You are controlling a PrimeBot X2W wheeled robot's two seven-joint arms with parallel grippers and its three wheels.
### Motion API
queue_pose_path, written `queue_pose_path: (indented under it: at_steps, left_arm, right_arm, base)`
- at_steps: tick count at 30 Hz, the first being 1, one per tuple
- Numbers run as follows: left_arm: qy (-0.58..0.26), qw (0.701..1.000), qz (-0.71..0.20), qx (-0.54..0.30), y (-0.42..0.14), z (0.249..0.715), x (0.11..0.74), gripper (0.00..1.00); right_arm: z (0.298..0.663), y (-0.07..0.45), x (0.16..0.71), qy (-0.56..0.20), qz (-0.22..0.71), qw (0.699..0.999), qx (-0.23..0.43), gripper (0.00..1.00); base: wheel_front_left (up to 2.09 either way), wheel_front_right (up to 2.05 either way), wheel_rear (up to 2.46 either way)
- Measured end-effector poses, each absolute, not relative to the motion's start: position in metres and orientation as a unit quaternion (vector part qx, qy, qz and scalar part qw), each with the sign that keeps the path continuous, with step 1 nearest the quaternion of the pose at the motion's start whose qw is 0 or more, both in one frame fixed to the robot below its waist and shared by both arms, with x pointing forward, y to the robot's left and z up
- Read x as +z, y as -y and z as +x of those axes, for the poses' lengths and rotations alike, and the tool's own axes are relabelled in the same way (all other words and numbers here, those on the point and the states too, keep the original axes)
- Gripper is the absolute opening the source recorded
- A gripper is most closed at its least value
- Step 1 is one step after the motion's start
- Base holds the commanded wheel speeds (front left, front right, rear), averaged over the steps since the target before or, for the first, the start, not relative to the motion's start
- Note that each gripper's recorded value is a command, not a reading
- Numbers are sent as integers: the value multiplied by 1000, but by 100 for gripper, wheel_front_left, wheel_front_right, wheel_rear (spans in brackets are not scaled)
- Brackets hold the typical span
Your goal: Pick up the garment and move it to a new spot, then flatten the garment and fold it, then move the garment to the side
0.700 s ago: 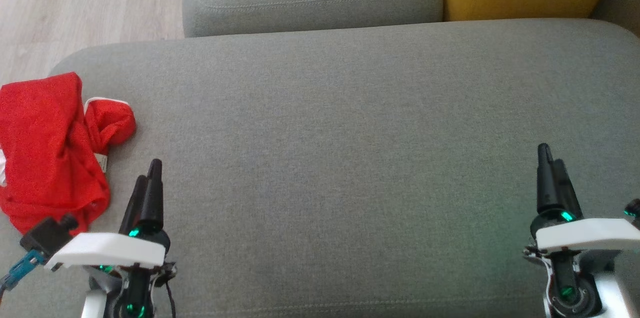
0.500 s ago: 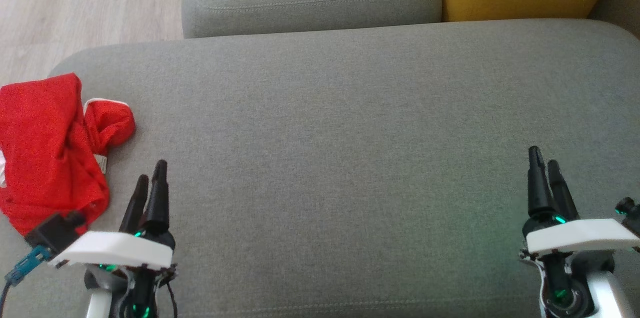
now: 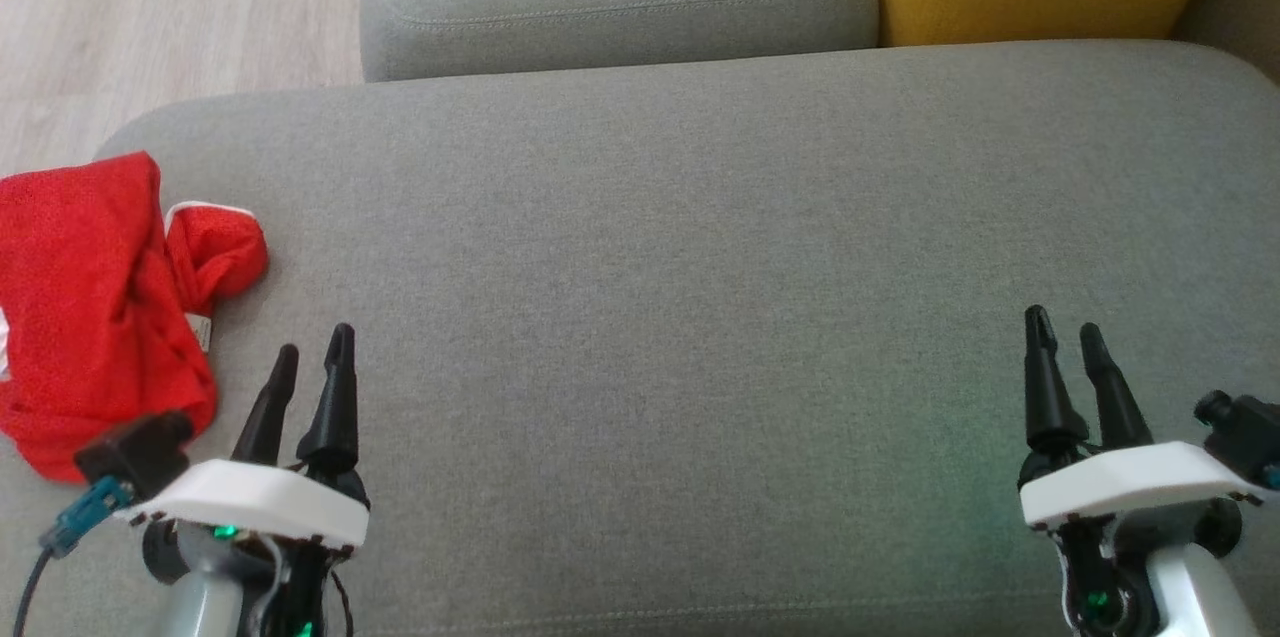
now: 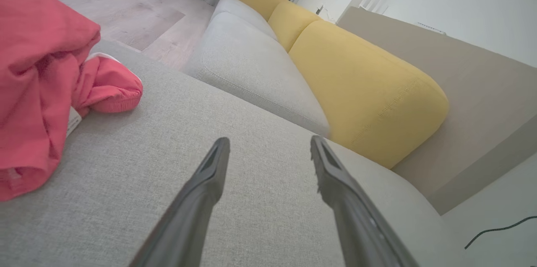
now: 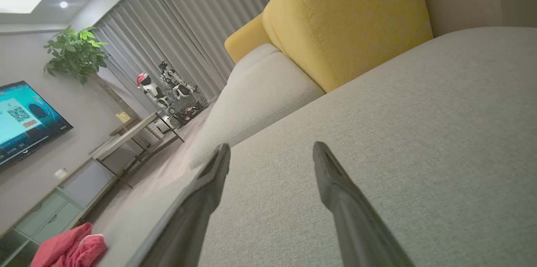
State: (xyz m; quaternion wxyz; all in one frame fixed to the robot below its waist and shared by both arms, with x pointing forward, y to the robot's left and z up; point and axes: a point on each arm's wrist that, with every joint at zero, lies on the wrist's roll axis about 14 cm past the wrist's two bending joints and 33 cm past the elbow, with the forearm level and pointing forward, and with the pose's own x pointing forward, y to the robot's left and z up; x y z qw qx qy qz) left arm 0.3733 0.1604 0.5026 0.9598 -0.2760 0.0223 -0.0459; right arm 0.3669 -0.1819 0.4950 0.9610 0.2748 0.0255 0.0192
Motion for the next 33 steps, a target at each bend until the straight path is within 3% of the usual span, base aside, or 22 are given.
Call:
queue_pose_path:
  at_steps: [33]
  left_arm:
    - [1, 996, -69, -59, -157, 366, 500, 100]
  right_arm:
    - [363, 166, 496, -20, 79, 995, 54, 100]
  base:
    - [0, 0, 0]
